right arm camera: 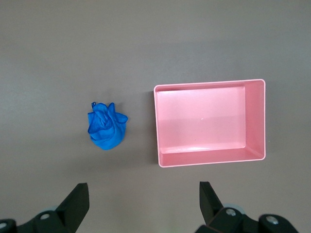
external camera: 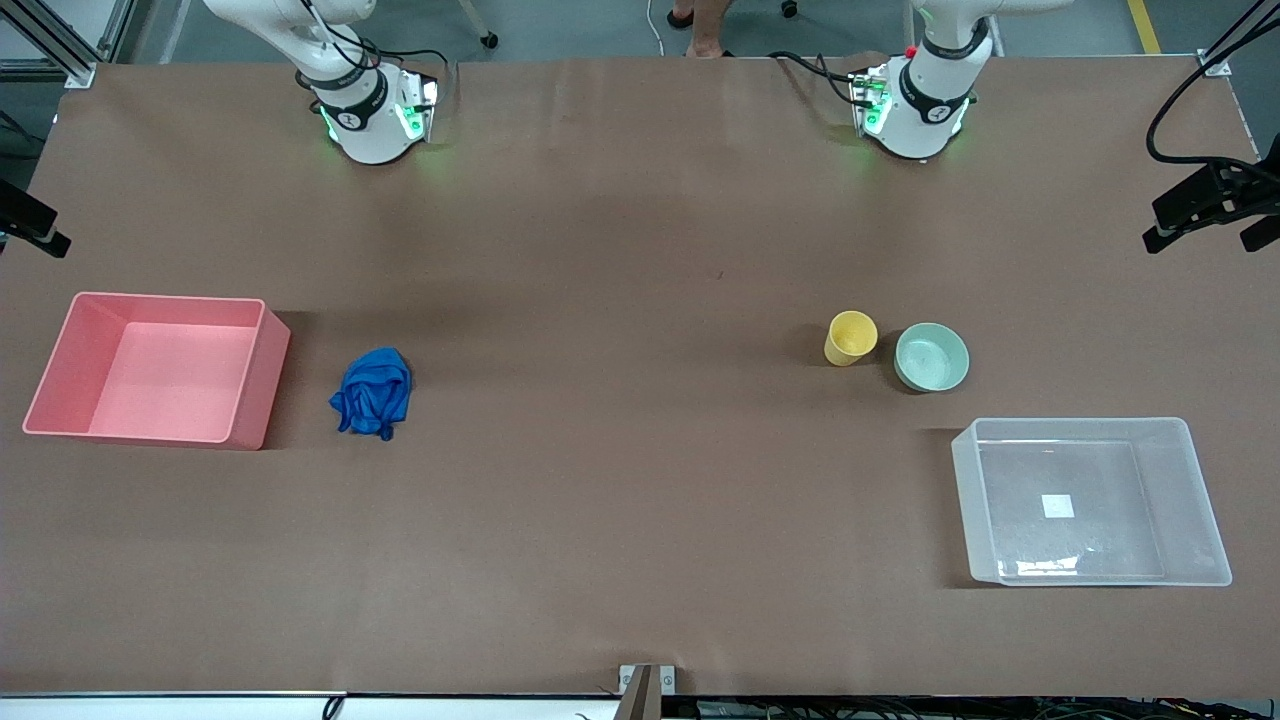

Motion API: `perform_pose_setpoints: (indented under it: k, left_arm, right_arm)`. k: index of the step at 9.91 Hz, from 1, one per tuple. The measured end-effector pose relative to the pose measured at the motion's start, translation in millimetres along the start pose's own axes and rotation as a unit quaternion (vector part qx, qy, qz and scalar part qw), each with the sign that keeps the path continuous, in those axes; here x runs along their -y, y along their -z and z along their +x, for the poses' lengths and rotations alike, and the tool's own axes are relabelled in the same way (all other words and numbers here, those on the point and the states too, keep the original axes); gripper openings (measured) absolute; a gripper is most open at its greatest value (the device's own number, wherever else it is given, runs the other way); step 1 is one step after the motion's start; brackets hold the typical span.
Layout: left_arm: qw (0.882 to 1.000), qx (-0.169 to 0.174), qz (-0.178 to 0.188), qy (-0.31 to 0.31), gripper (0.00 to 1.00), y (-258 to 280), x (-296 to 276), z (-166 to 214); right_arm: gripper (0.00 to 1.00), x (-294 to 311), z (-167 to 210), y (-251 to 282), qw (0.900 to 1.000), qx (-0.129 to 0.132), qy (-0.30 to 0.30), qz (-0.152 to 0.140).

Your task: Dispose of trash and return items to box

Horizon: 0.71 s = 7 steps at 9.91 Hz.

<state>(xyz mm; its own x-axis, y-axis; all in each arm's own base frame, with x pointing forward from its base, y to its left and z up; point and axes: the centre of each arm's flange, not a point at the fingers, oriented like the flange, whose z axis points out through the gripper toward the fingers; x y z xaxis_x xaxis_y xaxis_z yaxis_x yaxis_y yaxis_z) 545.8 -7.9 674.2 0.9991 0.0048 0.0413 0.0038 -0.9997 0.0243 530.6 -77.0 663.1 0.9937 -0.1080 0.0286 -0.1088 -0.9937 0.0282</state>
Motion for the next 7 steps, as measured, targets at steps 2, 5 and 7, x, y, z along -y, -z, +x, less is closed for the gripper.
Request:
perform_pose_setpoints:
  k: [2, 5, 7]
  left_arm:
    - [1.0, 0.0, 0.0, 0.0, 1.0, 0, 0, 0]
    - [1.0, 0.003, 0.0, 0.0, 1.0, -3, 0, 0]
    - [1.0, 0.012, 0.0, 0.0, 1.0, -25, 0, 4]
  right_arm:
    - [1.0, 0, 0, 0, 1.0, 0.0, 0.0, 0.0]
    - [1.0, 0, 0, 0, 1.0, 0.0, 0.0, 0.0]
    - [1.0, 0, 0, 0, 1.0, 0.0, 0.0, 0.0]
